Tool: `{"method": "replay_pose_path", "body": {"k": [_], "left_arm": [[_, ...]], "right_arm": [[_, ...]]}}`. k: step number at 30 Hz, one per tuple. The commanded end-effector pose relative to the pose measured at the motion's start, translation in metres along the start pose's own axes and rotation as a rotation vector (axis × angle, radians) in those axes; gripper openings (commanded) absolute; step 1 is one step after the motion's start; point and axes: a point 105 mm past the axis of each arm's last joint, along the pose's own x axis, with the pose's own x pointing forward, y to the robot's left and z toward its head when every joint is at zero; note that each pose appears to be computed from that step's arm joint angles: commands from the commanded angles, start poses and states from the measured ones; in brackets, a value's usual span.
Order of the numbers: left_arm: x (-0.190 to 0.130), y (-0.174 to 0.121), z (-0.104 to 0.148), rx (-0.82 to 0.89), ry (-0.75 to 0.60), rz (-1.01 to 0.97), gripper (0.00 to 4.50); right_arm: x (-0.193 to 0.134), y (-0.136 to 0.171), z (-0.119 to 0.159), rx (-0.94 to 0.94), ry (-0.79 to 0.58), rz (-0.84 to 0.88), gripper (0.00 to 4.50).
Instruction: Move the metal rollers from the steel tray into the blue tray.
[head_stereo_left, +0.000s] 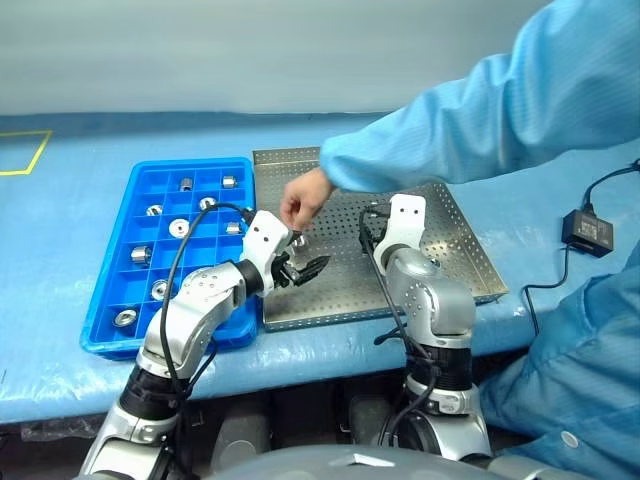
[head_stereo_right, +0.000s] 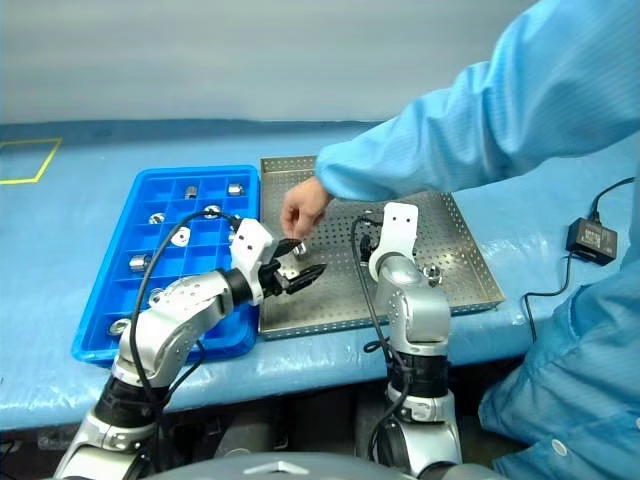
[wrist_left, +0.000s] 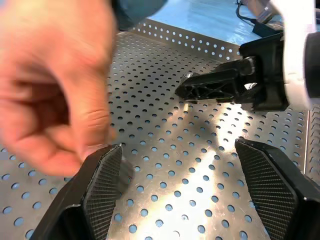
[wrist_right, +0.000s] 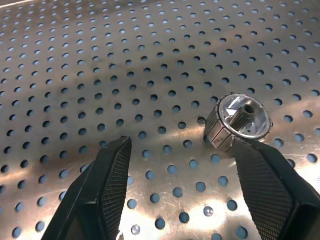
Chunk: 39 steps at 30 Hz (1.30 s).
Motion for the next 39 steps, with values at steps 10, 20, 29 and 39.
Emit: {"method": "replay_pose_path", "body": {"k": [10, 20, 29, 39], "left_arm": [[-0.033, 0.026, 0.004, 0.010, -0.023, 0.183, 3.93], [-0.058, 0.051, 0.003, 0.022, -0.004, 0.311, 3.93], [-0.063, 0.041, 0.003, 0.012, -0.009, 0.305, 3.93], [-0.069, 0.041, 0.000, 0.000, 0.000, 0.332, 3.93]], "right_arm": [[-0.023, 0.057, 0.029, -0.108, -0.135, 0.309, 3.34], [-0.053, 0.103, 0.000, -0.258, -0.014, 0.663, 3.34], [-0.032, 0.099, -0.024, -0.339, 0.052, 0.616, 3.34], [-0.029, 0.101, -0.032, -0.336, 0.078, 0.632, 2.10]]}}
